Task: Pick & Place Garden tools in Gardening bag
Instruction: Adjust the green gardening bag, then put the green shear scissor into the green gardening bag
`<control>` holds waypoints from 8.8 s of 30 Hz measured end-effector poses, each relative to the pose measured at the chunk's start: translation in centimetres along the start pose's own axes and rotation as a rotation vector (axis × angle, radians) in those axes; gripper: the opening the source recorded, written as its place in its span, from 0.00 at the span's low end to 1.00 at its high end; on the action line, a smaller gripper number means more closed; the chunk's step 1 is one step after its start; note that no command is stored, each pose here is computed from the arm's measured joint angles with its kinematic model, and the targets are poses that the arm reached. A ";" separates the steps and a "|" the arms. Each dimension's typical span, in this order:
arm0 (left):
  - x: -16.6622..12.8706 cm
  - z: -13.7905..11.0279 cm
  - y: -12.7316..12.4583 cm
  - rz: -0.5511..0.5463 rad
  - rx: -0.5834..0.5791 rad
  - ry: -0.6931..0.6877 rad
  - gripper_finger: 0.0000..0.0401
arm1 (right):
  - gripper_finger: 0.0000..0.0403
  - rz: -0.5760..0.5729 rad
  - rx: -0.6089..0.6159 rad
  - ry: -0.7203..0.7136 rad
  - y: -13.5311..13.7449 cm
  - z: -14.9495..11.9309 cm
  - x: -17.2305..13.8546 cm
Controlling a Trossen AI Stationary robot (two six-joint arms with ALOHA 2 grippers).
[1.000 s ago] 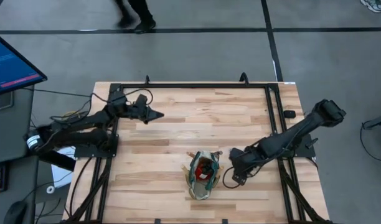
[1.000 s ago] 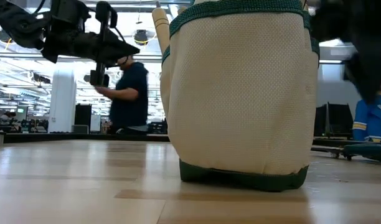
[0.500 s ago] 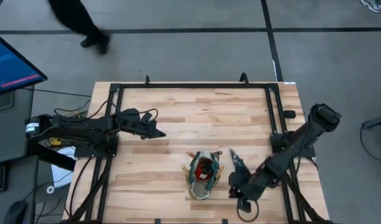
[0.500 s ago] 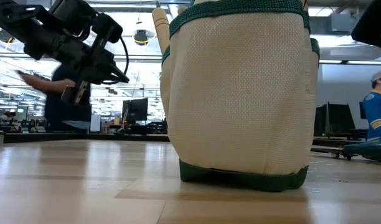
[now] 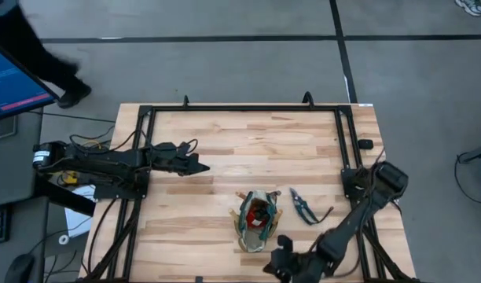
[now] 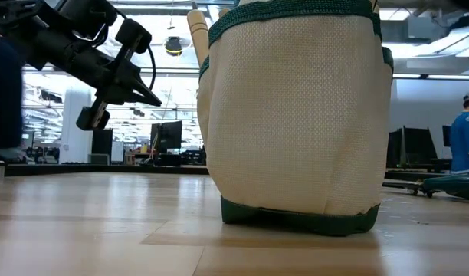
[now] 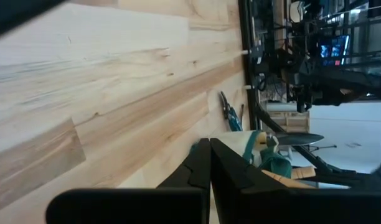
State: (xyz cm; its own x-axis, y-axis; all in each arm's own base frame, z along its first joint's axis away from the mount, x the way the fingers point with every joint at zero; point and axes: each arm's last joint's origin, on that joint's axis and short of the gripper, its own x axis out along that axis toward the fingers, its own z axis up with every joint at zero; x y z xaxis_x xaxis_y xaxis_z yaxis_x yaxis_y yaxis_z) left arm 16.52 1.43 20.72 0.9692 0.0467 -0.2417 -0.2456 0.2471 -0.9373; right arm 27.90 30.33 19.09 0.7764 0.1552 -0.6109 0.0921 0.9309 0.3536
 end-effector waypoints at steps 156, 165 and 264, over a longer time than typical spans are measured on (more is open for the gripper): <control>0.0 -0.1 -0.7 -0.083 0.174 0.037 0.01 | 0.00 -0.552 -0.251 0.501 -5.7 14.7 -0.1; 0.0 0.0 -0.7 -0.086 0.176 0.036 0.02 | 0.00 -0.424 -0.273 0.395 -3.3 15.6 -1.2; 0.0 0.2 -0.8 -0.067 0.166 -0.049 0.29 | 0.64 -0.791 0.573 0.784 -9.9 6.9 -8.1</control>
State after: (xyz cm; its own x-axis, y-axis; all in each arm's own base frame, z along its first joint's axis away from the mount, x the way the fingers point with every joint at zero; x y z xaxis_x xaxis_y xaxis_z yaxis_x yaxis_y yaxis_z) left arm 16.69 1.47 21.50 0.9839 0.0712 -0.1638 -0.1786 0.4078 -0.8954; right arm 25.01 17.57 25.37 -0.1773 -0.0419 -0.9833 0.7739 0.6113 -0.1656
